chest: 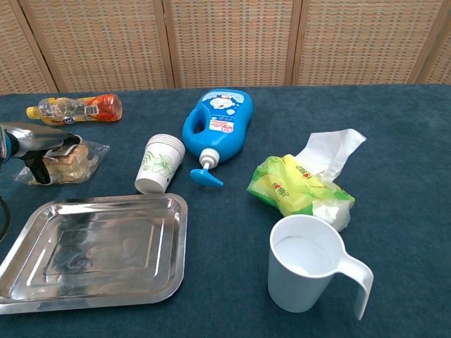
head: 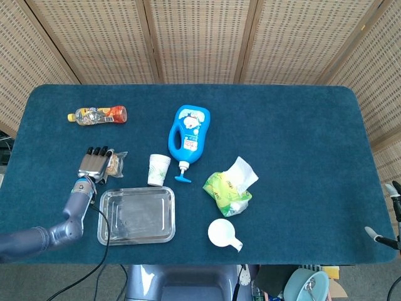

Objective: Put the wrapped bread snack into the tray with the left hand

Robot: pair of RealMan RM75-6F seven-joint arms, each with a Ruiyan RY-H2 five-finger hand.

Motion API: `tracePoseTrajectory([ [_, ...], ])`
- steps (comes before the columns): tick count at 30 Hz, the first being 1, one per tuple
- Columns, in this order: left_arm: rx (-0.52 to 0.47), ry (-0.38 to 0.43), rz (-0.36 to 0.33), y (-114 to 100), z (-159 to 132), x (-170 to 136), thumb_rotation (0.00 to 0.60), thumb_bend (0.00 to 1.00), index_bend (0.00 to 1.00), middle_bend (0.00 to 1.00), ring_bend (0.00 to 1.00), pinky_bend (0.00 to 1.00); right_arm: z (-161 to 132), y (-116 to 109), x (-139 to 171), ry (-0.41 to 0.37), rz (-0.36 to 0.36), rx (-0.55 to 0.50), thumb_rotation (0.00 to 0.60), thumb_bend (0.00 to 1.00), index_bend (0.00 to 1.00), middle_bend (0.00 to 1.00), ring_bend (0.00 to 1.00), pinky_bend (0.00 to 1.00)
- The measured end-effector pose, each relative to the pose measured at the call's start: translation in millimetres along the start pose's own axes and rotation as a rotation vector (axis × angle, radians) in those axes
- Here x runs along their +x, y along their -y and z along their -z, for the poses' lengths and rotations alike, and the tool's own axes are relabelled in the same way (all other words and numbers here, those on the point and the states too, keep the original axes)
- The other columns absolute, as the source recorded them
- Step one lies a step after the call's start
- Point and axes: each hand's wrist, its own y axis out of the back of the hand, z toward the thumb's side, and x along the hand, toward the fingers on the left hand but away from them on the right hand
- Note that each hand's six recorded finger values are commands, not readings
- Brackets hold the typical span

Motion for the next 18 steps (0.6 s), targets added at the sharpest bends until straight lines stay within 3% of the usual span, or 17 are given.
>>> tracePoseTrajectory([
  [4,0.003,-0.003,-0.007,1,-1,2,0.600,0.55,0.21,0.14,0.02,0.09,0,0,0,0.000,-0.003,0.000,0.600,0.13,0.00,0.00,0.00,0.00],
  [10,0.008,-0.001,-0.044,-4,-3,2,0.600,0.55,0.41,0.30,0.15,0.20,0,3,0,0.001,-0.011,0.000,0.600,0.13,0.00,0.00,0.00,0.00],
  [18,0.002,0.007,-0.097,-9,-5,0,0.600,0.56,0.47,0.35,0.19,0.24,0,4,0,0.001,-0.010,-0.002,0.600,0.13,0.00,0.00,0.00,0.00],
])
